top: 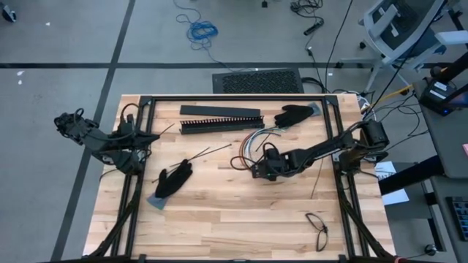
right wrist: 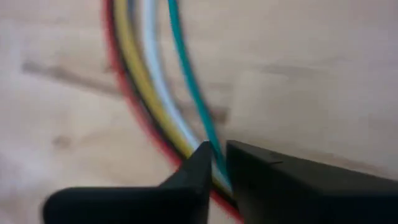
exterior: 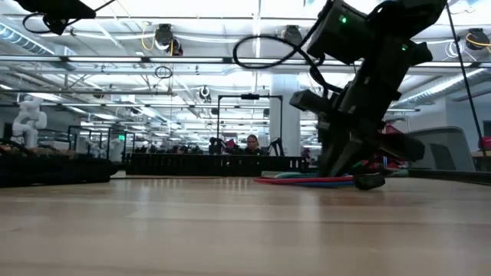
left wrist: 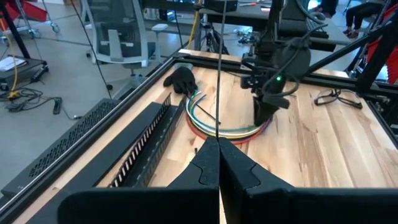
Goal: Ziptie cables
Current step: Wrap the cable wires using a zip tie
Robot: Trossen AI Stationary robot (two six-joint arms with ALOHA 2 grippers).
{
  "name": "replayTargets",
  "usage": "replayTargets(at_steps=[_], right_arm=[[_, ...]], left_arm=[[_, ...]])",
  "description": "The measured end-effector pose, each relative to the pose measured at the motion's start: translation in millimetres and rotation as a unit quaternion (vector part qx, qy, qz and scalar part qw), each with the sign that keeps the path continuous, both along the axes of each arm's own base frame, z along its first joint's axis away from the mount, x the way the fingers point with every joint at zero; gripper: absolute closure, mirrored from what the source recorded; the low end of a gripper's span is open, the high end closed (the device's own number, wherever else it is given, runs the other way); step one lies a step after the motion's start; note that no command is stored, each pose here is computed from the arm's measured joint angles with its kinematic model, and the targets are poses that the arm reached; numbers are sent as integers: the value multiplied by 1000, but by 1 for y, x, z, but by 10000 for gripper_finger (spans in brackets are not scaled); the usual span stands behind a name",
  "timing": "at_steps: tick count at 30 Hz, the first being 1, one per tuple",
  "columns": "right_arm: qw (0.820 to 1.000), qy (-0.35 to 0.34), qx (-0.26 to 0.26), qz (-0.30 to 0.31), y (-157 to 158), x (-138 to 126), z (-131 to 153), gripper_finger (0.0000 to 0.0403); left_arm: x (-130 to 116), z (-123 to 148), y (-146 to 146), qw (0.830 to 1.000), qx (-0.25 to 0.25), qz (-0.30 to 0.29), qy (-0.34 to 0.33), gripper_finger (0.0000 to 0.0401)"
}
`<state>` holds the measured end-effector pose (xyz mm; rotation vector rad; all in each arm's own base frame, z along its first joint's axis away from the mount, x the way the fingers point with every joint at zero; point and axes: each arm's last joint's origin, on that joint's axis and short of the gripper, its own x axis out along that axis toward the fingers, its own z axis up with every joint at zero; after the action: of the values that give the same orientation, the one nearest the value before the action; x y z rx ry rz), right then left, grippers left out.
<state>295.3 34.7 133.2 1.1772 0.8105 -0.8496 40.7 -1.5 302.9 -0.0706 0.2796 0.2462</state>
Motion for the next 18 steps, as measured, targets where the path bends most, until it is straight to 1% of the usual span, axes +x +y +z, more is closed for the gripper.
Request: replayTargets(at_steps=[6, 10, 14, 18], right_arm=[[999, -20, -8, 31, 1, 4, 2, 240], [998, -10, -21, 55, -1, 3, 2, 186], [997, -11, -26, 70, -7, 4, 3, 151], [994, -17, -2, 110, -11, 10, 8, 138]], left_arm=[[0, 0, 0, 1000, 0, 0, 0, 401], [0, 0, 0, 1000, 0, 0, 0, 401], [0, 0, 0, 1000, 0, 0, 0, 401], [0, 0, 0, 1000, 0, 0, 0, 401]])
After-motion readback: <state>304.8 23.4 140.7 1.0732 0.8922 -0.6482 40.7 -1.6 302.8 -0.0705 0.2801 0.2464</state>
